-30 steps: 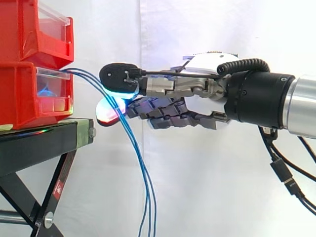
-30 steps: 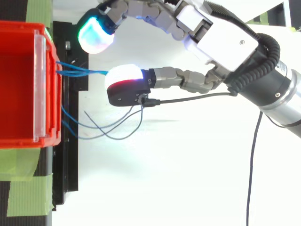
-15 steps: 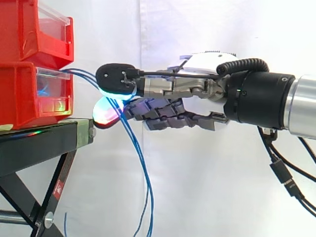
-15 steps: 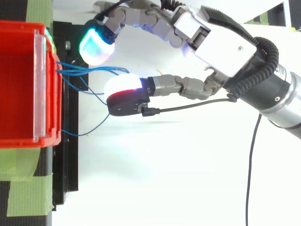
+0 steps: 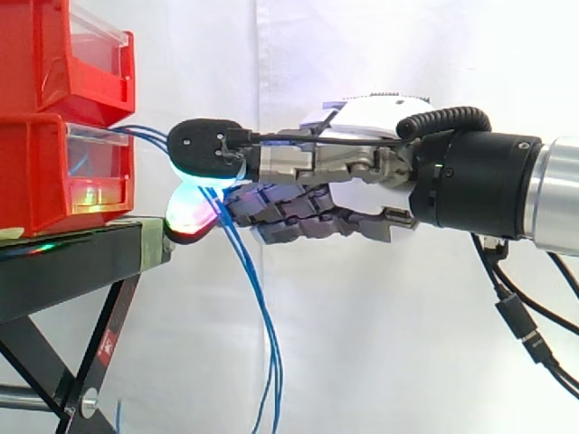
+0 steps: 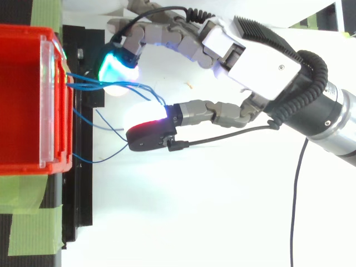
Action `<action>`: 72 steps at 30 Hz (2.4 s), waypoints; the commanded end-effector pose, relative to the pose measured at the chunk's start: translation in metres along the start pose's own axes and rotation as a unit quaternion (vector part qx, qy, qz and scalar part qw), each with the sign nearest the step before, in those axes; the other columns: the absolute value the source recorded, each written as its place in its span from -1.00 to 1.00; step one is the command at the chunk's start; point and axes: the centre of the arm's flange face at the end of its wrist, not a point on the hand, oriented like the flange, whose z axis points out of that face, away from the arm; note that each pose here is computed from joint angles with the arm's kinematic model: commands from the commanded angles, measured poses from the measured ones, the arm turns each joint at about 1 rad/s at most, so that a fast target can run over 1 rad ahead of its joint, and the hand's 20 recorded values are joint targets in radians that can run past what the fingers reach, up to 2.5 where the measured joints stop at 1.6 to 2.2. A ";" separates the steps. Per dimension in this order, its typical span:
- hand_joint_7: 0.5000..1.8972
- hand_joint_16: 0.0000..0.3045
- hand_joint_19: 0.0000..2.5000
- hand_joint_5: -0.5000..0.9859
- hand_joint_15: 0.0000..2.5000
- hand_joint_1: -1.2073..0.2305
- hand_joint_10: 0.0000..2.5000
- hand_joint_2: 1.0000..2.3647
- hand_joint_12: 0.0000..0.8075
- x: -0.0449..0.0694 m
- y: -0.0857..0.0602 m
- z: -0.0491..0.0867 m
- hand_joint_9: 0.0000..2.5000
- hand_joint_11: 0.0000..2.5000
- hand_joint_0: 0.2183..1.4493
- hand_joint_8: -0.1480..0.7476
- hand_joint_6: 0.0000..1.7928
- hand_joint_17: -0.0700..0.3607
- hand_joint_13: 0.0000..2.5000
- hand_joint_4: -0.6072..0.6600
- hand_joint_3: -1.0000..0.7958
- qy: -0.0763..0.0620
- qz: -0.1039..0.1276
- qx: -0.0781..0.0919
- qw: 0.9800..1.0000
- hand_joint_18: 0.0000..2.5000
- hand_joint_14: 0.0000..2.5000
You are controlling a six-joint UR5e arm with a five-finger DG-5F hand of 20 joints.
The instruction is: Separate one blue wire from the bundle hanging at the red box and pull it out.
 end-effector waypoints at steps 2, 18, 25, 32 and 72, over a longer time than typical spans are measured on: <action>0.04 -0.63 -0.83 -0.55 -0.90 -0.18 -0.99 -1.00 -0.07 0.001 0.002 0.000 -0.70 -0.83 -0.37 0.01 -0.44 -0.08 -0.89 0.33 -0.44 0.006 0.000 -0.005 1.000 -0.93 -1.00; 0.10 -0.63 -0.85 -0.54 -0.91 -0.22 -1.00 -1.00 -0.06 -0.001 0.008 0.000 -0.64 -0.83 -0.32 0.04 -0.40 -0.08 -0.83 0.30 -0.42 0.008 0.004 -0.013 1.000 -0.84 -1.00; 0.06 -0.63 -0.84 -0.54 -0.90 -0.21 -1.00 -0.99 -0.06 0.000 0.009 0.000 -0.62 -0.81 -0.30 0.05 -0.37 -0.08 -0.81 0.27 -0.38 0.012 0.003 -0.017 1.000 -0.83 -1.00; 0.15 -0.63 -0.82 -0.53 -0.89 -0.13 -0.99 -1.00 -0.05 -0.001 0.008 0.000 -0.62 -0.80 -0.37 0.05 -0.43 -0.08 -0.81 0.30 -0.42 0.012 0.004 -0.016 1.000 -0.83 -1.00; -0.08 -0.62 -0.82 -0.54 -0.89 -0.12 -1.00 -0.99 -0.05 -0.009 0.001 0.005 -0.62 -0.81 -0.36 0.05 -0.44 -0.08 -0.82 0.36 -0.40 0.031 0.001 -0.037 0.999 -0.84 -1.00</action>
